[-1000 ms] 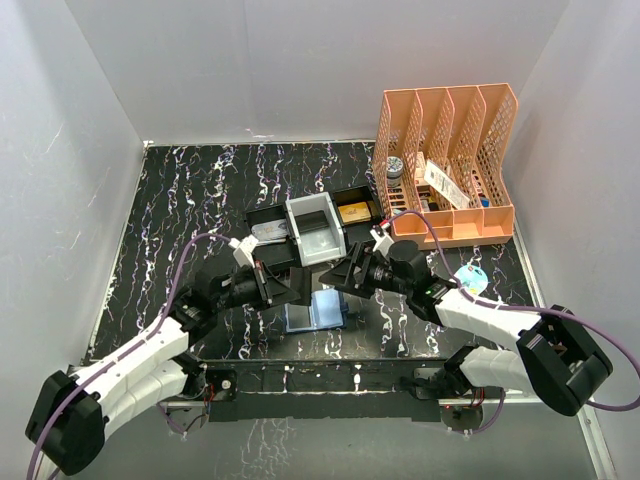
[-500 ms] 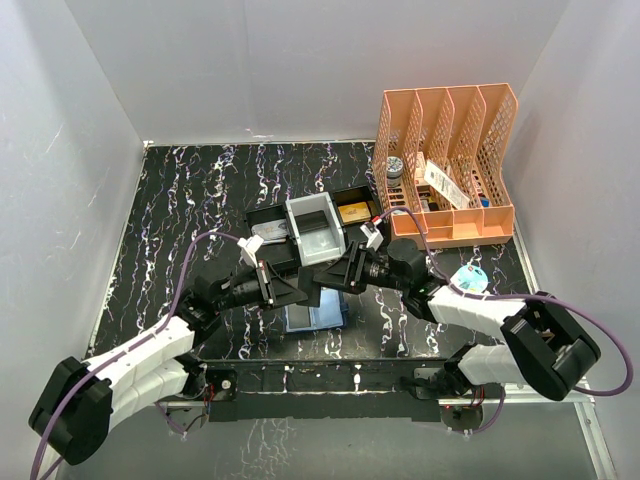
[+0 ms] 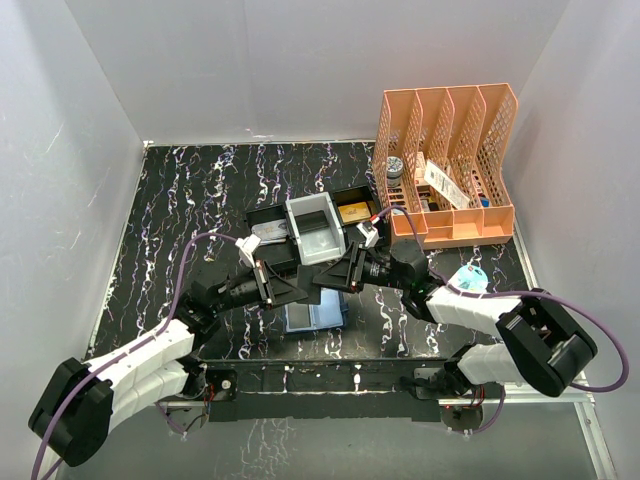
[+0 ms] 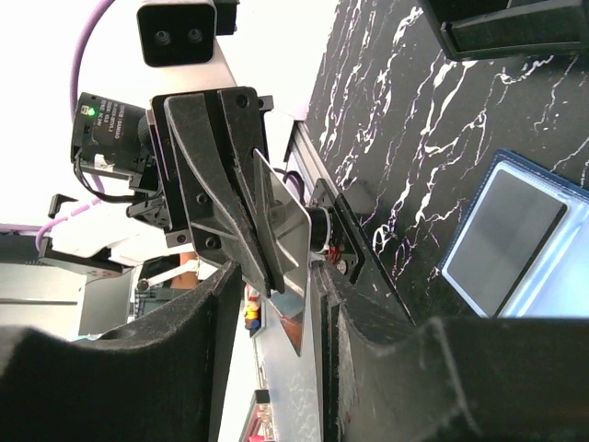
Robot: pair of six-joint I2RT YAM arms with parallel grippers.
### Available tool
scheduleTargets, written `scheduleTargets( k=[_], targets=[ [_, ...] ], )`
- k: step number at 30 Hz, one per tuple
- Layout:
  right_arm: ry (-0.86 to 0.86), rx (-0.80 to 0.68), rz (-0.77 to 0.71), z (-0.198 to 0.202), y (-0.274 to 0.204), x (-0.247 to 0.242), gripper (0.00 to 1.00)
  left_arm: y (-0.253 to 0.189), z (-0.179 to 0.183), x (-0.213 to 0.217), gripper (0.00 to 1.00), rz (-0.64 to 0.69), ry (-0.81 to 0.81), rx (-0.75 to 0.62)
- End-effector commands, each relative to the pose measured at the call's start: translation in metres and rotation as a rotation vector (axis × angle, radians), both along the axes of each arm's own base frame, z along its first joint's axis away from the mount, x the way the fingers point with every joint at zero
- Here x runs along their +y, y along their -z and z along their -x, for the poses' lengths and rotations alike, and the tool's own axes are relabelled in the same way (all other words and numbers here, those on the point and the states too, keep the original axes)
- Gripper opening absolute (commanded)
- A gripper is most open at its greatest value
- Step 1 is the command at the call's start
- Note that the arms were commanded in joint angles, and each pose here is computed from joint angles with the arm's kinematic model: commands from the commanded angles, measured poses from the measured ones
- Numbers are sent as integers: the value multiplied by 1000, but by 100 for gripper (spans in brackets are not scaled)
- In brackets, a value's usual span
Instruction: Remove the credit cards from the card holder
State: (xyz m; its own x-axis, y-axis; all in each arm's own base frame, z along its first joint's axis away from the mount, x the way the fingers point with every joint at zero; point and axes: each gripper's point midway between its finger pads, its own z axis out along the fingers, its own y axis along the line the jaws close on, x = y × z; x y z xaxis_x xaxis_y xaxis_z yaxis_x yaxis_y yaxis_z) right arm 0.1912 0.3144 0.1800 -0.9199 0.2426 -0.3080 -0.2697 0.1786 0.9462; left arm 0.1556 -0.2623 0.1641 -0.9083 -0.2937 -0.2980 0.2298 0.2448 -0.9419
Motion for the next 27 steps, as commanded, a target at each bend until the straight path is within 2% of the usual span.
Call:
scheduleTargets(
  k=[1,9,17,21,27],
  targets=[
    [-37,-58,-69,5,-17,2,32,-12,-1,0,0,55,-4,-41],
    [-73,-48,-132,10,-24,4,20,-17,-1,0,0,84,-8,-41],
    [-95,-53,-150,14,-25,4,19,-20,-3,-1,0,86,-13,-47],
    [-105,-50,-169,15,-27,5,13,-21,-3,-1,0,93,-15,-50],
    [-105,-54,-176,16,-29,5,12,-22,-5,-1,0,97,-24,-47]
  ],
)
